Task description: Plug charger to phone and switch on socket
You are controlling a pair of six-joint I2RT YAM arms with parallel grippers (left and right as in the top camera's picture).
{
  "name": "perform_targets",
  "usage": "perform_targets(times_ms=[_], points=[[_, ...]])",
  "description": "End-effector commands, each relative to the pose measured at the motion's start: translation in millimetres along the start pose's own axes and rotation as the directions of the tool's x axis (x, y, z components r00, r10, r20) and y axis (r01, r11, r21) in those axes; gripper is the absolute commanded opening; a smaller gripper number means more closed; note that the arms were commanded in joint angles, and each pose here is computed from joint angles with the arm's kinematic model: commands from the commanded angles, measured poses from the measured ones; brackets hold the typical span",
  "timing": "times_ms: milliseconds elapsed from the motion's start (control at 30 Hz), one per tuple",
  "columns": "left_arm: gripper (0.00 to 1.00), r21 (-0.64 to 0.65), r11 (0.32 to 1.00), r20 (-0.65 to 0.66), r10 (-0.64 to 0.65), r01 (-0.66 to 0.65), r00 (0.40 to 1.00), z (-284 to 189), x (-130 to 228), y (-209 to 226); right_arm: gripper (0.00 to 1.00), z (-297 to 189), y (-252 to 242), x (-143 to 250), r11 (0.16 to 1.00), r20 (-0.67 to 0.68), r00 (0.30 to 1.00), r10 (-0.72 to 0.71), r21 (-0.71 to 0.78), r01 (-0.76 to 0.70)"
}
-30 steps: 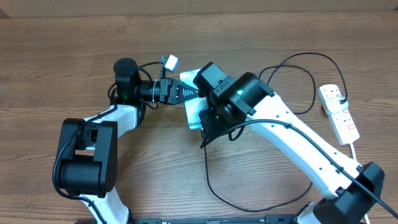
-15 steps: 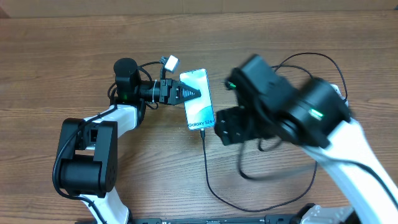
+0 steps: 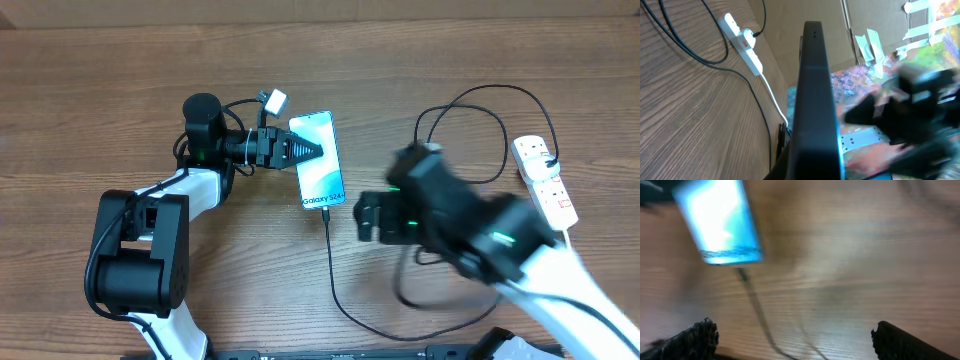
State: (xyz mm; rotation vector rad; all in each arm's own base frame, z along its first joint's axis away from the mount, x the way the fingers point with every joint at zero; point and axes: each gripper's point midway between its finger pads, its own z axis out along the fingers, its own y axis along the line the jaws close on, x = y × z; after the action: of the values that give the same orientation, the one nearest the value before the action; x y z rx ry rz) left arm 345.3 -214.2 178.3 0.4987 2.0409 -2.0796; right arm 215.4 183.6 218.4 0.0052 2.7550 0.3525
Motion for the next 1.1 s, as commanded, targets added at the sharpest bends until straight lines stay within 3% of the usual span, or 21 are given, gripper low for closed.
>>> perform_targets(times_ms=[0,267,567,867,1067], points=[[0.05,0.015,0.999,-0.027,0.036,-0.036,0.999,4.3,1.9,-7.3,1.0,27.1,6.3,16.7,0.999,-0.051,0.998,0.039,0.0,-0.039],[0.04,0.015,0.999,-0.027,0.036,-0.036,0.999,4.1,1.9,-7.3,1.0,34.7,43.7,19.7,0.995,0.053,0.994,-0.099,-0.016,0.1],[0.04,0.015,0.999,-0.027,0.037,-0.036,0.999,4.0,1.9,-7.3,0.98,72.2,55.6,35.3,0.984,0.046,0.985,-0.168,0.062,0.165],[0.04,0.015,0.999,-0.027,0.037,-0.036,0.999,4.0,1.9,-7.3,0.69,109.8,58.5,41.9,0.976,-0.007,0.983,-0.184,0.116,0.183],[0.04,0.015,0.999,-0.027,0.037,-0.036,0.999,4.0,1.9,-7.3,0.4,110.9,62.6,39.7,0.978,0.005,0.984,-0.18,0.103,0.179]])
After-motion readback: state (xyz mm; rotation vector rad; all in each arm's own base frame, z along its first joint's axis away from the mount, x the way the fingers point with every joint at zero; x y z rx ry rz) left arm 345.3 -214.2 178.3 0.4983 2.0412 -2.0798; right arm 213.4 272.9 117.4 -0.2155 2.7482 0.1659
